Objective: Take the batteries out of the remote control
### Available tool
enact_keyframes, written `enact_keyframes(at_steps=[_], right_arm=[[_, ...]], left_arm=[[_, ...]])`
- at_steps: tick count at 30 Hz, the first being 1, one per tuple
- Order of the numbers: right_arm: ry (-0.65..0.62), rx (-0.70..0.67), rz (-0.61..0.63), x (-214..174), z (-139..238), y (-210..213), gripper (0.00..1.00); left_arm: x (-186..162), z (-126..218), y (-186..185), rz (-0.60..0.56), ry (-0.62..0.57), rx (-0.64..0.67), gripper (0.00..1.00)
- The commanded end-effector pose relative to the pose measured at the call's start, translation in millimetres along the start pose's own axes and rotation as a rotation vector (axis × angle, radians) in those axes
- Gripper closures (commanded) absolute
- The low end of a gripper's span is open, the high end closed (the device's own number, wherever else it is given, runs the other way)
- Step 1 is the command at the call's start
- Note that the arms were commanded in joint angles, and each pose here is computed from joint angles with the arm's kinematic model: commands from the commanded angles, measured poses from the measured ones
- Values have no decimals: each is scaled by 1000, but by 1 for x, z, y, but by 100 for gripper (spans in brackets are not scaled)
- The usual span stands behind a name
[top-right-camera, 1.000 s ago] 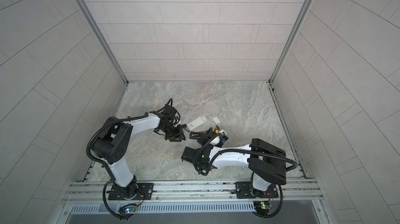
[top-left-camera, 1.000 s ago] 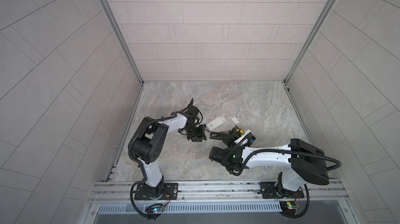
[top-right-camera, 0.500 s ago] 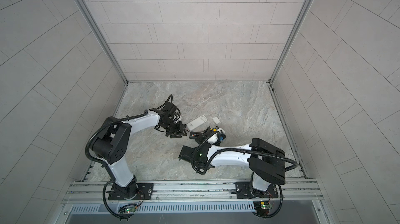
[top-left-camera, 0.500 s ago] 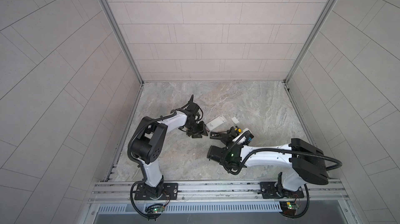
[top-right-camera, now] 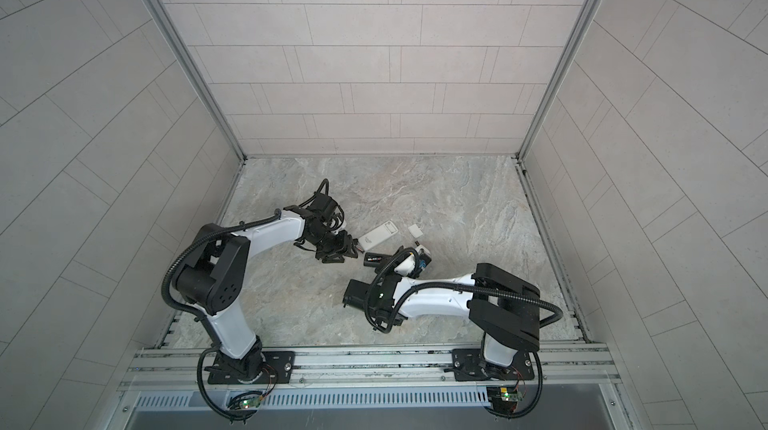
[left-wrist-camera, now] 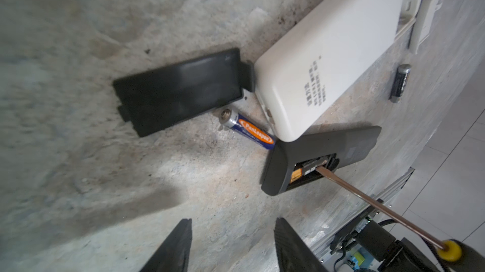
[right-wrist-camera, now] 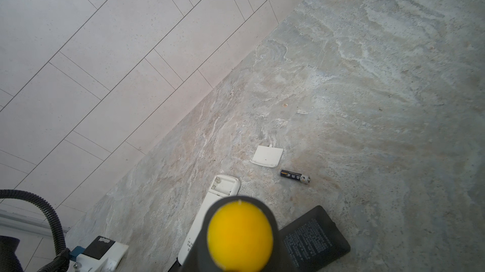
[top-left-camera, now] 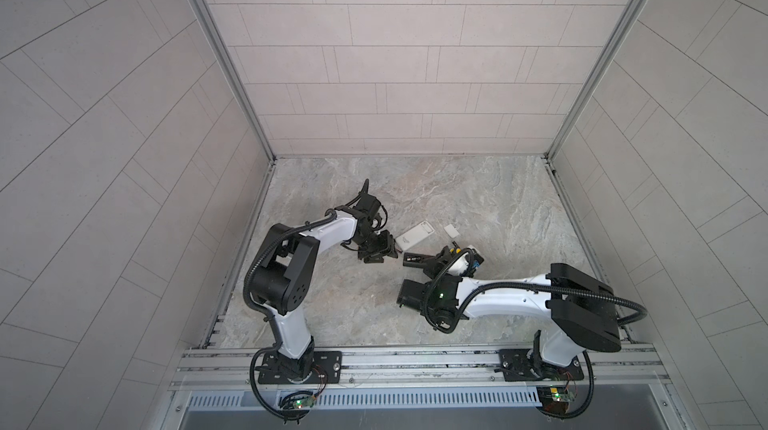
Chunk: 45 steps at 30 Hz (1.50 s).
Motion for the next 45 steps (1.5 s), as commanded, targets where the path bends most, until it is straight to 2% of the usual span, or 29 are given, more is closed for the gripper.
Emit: enact_keyframes(at_steps=[1,4,8,15,22,28,35,42,45], right_arm=[[-55,34,-7,29,2,21,100],[0,-16,54,47,-9,27,100],[40,-47,141,77,-24,30,100],[153,-147,227,140,-64,-2,100],[146,-252,264,217,-74,-36,100],[243,-264,270,238,-84,-51,100],[300,-240,306,235,-92,-50,100],[278,-240,315,241,-91,-49,100],[276,-240,307,241,-90,-50,100]], left_arm=[[1,19,-8,-103,-27,34,38],[0,26,-15,-183,-26,45,36],[-1,36,-33,-353,-26,92,33],[-9,36,-89,-769,-52,165,33],[-9,-2,-145,-1214,9,210,33],[-10,-53,-176,-1521,142,276,33],[-2,-83,-192,-1641,216,231,25],[4,-109,-185,-1599,291,261,25],[2,-114,-185,-1585,313,224,25]])
Point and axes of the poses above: each gripper's point midway between its finger pads, its own z axis back along the fingers, its own y axis along the line the jaws close on, x = y × z, the point moved 8 cm from there along z, back along the fingers, and after that the axes turned 8 degrees about -z, right-handed, at the moved point
